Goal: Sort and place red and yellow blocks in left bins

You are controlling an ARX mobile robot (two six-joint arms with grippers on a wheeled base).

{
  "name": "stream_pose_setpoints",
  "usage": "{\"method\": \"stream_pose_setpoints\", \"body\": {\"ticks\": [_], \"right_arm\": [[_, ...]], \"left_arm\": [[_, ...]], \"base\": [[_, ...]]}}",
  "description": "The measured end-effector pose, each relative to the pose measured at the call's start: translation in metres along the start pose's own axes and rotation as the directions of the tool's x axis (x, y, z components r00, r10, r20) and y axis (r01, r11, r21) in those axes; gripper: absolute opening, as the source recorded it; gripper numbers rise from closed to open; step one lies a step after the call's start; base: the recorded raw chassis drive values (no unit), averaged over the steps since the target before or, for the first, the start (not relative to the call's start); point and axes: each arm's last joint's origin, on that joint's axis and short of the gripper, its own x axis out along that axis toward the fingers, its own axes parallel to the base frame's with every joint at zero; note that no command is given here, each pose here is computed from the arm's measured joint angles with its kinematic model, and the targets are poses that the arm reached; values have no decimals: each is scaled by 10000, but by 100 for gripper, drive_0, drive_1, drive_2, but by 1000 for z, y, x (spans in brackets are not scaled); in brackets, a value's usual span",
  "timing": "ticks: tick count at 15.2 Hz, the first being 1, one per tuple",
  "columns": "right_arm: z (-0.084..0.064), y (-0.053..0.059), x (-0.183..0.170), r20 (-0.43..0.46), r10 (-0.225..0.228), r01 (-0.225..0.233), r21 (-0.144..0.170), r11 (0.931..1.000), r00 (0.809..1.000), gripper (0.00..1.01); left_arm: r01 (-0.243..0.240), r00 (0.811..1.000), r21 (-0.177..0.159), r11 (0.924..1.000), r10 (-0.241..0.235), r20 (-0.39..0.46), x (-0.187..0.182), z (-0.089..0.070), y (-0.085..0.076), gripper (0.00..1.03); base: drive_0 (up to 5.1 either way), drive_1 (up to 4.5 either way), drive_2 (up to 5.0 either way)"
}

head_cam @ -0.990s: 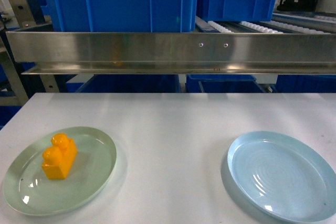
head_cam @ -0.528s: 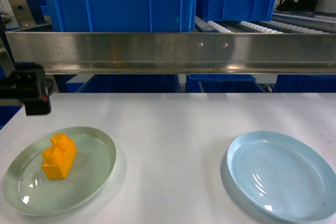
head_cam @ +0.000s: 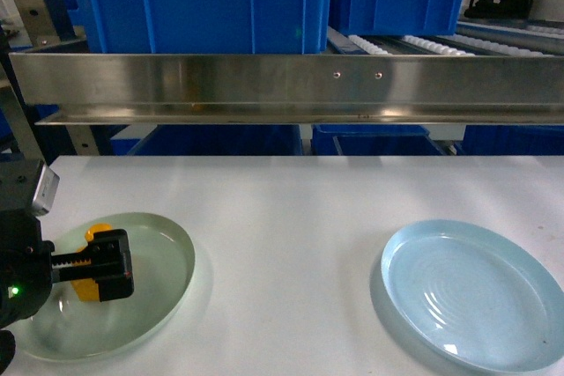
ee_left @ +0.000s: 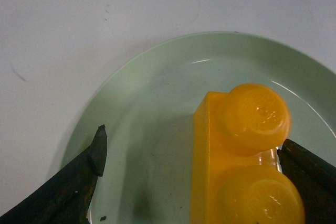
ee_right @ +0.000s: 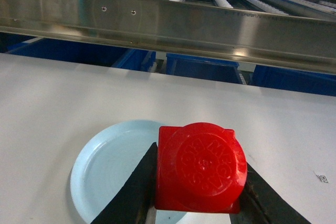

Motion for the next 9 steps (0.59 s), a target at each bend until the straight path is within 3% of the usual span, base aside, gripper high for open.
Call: {"method": "stream_pose_setpoints", "body": {"ticks": [1,4,8,9], "right_arm": [[0,0,0,-4,0,0,1,10000,10000,29],[0,0,0,-4,0,0,1,10000,10000,29],[0,0,0,-4,0,0,1,10000,10000,29],[0,0,0,-4,0,0,1,10000,10000,29]], "left_arm": [[-136,9998,34,9999,137,-147,4,-4,1,97],[5,10000,25,10000,-5,20,9,-4,-1,65],[123,9998,35,9999,-123,133,10,-2,-3,32],[131,9998,9,9999,-131,154,9,-2,-4,29]], "base": [[0,0,0],[0,0,0],[0,0,0],[0,0,0]]}}
